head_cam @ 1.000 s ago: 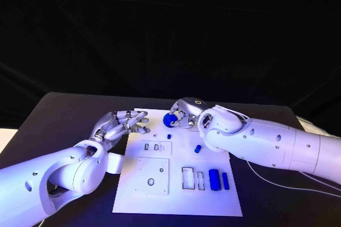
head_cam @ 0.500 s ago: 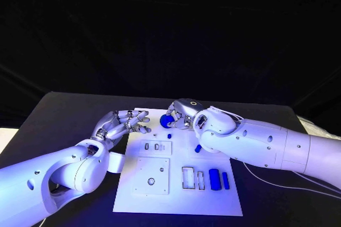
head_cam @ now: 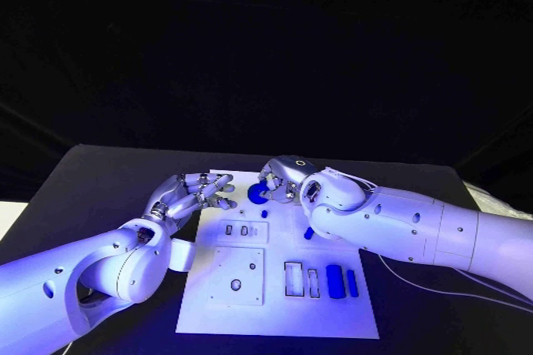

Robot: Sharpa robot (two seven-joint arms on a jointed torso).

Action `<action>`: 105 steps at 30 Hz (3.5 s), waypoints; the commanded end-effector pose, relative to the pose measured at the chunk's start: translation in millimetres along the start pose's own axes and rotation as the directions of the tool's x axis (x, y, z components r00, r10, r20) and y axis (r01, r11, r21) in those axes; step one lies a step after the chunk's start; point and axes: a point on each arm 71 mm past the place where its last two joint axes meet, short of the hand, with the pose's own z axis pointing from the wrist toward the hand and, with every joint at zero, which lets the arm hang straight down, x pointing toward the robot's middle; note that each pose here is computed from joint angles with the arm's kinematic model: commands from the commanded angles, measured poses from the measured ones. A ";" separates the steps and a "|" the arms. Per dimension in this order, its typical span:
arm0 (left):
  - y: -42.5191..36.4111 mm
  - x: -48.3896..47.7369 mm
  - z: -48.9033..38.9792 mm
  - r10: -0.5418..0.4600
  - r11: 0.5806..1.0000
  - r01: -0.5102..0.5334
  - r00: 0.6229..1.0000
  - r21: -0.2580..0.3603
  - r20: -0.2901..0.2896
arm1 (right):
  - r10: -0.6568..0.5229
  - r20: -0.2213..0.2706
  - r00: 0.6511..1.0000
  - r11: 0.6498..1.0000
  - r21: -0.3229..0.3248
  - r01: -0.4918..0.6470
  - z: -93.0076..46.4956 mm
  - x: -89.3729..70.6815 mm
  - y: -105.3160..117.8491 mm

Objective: Assemble the parts on the task board

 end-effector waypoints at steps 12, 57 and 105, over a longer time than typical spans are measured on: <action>-0.9 1.5 0.3 -0.008 1.000 0.009 1.000 0.007 -0.019 | 0.005 0.018 1.000 1.000 -0.018 -0.005 -7.4 -3.5 -2.6; 5.9 0.9 4.0 -0.005 1.000 0.005 1.000 0.000 -0.015 | 0.345 0.030 0.938 0.936 0.060 -0.347 -89.5 -16.8 -157.0; 7.5 -0.4 4.4 -0.005 1.000 0.005 1.000 -0.003 -0.014 | 0.356 -0.035 0.934 0.930 0.111 -0.351 -83.4 5.7 -168.0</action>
